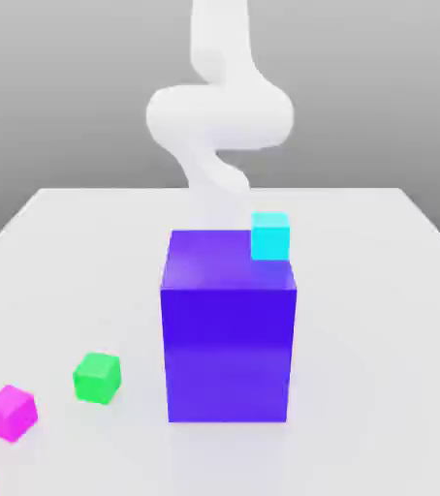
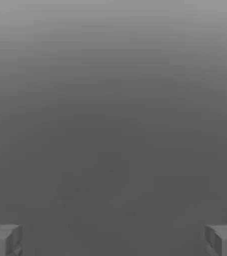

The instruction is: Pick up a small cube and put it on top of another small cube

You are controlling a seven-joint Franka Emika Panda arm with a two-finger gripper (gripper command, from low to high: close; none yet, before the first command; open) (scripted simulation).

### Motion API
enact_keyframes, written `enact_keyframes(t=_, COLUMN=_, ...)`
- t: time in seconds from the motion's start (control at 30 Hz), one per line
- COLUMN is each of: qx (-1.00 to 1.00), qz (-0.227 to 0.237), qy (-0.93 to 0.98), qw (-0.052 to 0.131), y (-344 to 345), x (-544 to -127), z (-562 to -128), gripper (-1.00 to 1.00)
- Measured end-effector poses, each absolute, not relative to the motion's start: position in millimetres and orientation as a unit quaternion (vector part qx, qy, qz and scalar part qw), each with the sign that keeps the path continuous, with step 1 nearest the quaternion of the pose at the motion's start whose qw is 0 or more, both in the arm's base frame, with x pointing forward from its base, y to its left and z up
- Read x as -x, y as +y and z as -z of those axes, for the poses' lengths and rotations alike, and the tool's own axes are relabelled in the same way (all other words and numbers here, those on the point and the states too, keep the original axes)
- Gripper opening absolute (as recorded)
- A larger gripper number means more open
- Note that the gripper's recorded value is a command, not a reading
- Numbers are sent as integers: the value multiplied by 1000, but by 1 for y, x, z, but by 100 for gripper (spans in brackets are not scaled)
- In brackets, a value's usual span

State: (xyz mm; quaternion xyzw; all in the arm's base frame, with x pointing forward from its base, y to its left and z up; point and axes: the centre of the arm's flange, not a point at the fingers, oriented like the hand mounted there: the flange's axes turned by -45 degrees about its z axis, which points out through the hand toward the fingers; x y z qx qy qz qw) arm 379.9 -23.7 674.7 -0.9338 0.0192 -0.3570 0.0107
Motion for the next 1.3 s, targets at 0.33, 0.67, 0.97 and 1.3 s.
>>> enact_keyframes(t=0.33, qx=970, qz=227, qy=86, qw=30, y=-126, x=-463, z=-502, gripper=0)
enact_keyframes(t=0.67, qx=980, qz=99, qy=174, qw=22, y=-234, x=-446, z=-315, gripper=0)
enact_keyframes(t=0.97, qx=976, qz=3, qy=220, qw=-1, y=-287, x=-388, z=-172, gripper=0)
enact_keyframes(t=1.3, qx=975, qz=0, qy=221, qw=0, y=-287, x=-385, z=-132, gripper=-100)
